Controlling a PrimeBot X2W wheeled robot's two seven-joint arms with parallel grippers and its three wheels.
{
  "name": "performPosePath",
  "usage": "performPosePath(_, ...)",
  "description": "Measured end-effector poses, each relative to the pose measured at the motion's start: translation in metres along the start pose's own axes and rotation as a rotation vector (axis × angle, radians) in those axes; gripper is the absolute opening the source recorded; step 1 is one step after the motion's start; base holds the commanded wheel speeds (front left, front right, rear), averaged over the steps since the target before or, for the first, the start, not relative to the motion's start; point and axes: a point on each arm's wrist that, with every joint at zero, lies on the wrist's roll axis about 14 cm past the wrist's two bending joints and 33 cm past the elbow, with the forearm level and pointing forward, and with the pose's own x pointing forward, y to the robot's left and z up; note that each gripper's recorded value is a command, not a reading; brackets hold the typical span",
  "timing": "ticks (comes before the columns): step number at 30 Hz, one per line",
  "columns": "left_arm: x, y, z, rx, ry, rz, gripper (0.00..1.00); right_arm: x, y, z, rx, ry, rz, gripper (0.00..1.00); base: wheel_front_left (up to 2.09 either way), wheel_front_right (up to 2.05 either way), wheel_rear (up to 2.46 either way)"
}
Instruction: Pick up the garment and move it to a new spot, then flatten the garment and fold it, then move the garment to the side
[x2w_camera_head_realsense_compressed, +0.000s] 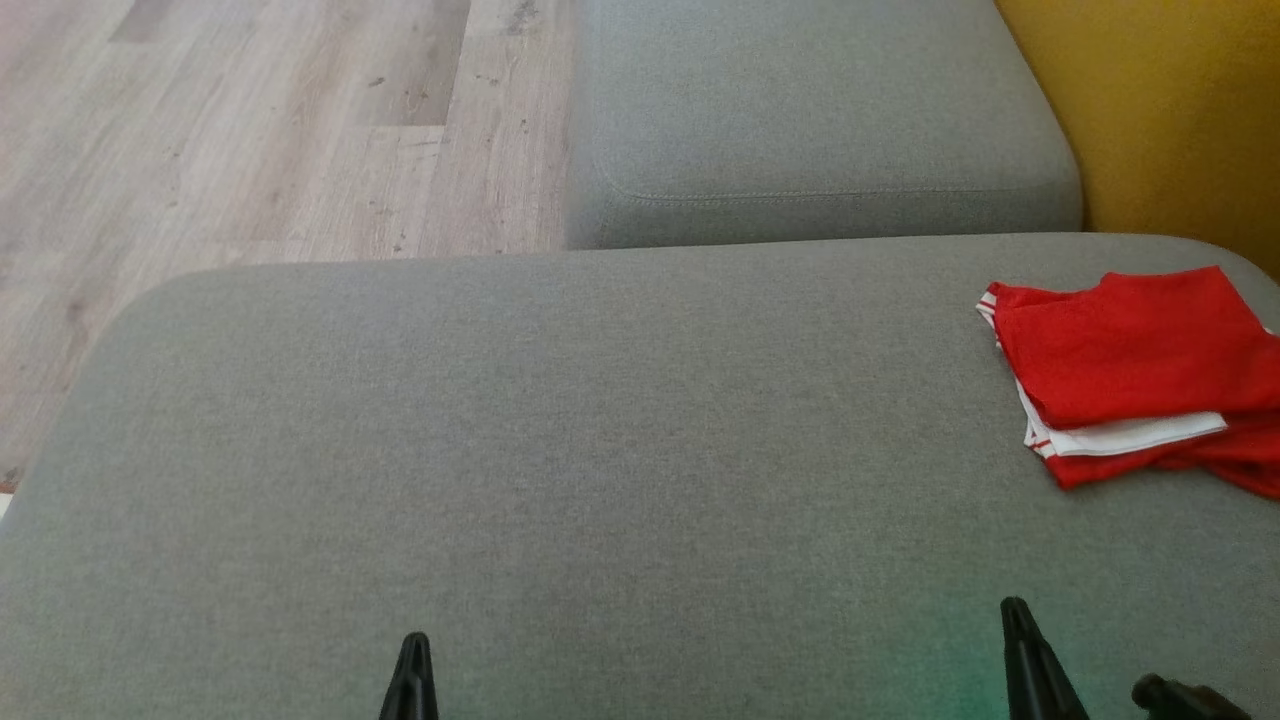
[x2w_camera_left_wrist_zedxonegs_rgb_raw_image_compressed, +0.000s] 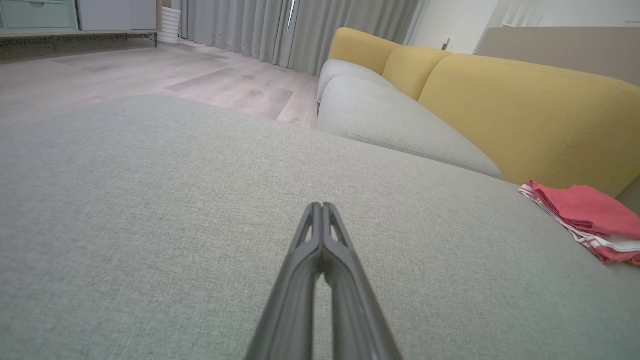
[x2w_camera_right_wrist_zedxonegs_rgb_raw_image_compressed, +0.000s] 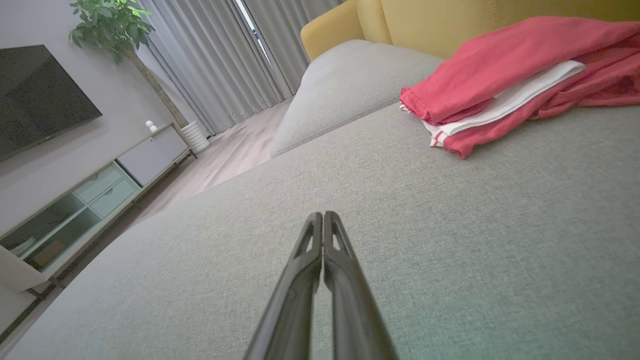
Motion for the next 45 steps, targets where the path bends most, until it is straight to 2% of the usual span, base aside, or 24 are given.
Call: performPosePath(45,0.039,0.024,0.010,-0.523,0.065,0.050,0.00,0.032,-0.024,0.029,0.491,-0.060,-0.091,0.00,0.00,0.00,0.00)
